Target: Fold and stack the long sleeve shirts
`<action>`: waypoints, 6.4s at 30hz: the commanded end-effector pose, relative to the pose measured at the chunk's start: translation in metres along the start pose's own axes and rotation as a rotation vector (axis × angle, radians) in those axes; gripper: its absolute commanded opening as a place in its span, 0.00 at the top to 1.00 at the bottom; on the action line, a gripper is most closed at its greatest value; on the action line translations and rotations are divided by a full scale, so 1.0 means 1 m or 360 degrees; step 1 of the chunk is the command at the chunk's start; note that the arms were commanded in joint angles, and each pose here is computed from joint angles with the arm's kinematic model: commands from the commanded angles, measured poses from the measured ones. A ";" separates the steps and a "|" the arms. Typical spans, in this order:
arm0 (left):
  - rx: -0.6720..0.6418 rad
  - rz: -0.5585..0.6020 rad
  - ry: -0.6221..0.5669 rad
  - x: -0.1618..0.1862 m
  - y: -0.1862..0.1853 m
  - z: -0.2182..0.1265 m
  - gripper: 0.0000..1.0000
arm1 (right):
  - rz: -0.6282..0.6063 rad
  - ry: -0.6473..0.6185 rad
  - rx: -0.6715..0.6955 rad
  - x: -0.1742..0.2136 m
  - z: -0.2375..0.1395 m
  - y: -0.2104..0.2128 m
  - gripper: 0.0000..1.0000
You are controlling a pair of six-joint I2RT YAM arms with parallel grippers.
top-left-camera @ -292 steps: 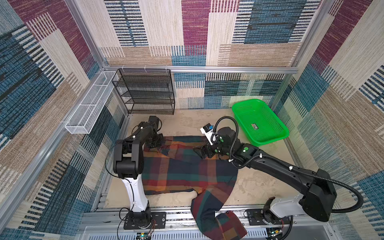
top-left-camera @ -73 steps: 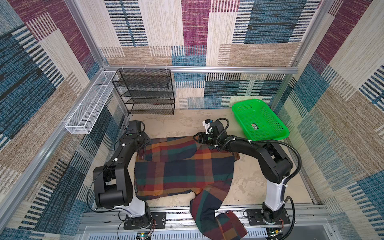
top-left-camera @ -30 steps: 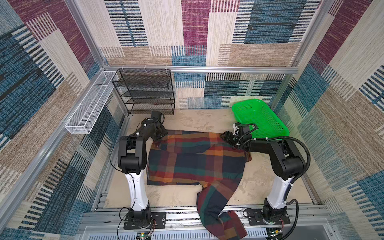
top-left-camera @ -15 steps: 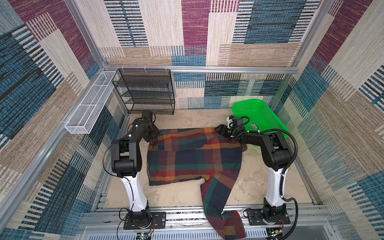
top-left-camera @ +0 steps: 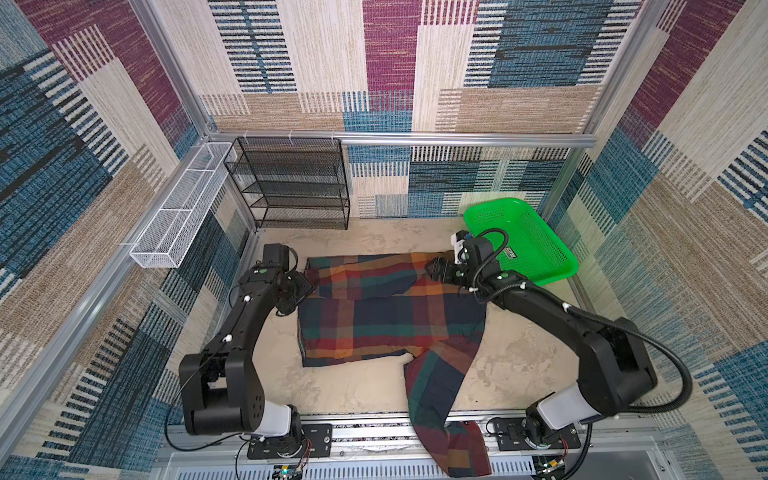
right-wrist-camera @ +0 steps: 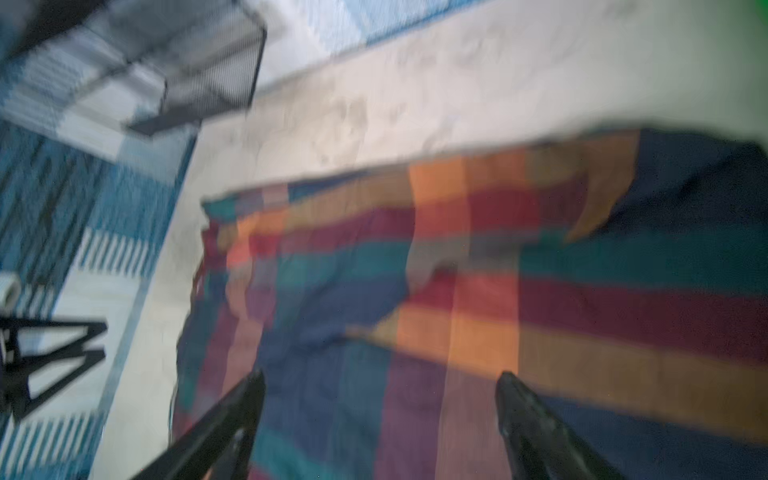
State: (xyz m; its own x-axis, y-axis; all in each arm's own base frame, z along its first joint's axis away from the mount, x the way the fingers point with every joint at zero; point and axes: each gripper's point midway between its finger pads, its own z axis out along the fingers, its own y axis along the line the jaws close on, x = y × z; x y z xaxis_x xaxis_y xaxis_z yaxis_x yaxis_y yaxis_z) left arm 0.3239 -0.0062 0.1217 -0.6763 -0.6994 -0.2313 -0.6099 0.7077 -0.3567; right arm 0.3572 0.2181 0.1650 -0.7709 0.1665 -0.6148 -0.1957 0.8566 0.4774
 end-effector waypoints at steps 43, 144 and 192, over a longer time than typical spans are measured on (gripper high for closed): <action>-0.0114 -0.0059 0.0286 0.129 0.090 0.023 0.84 | -0.0087 0.1070 -0.0150 0.370 -0.153 0.083 0.40; -0.0574 0.0222 0.0205 -0.041 0.000 0.053 1.00 | -0.0149 -0.0236 0.0673 -0.094 -0.066 -0.065 1.00; -0.0409 0.0235 0.0414 0.008 0.005 0.094 0.64 | 0.0277 0.0269 0.0208 0.086 0.021 -0.049 0.47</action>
State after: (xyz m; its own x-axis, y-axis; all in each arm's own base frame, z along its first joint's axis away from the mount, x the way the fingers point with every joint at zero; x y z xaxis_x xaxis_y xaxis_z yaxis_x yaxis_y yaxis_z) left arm 0.3544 -0.0211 0.0398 -0.8270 -0.5620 -0.0135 -0.5573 0.8227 -0.1119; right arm 0.3062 0.1979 0.0815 -0.8916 0.1824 -0.4144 -0.0184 0.8999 0.4356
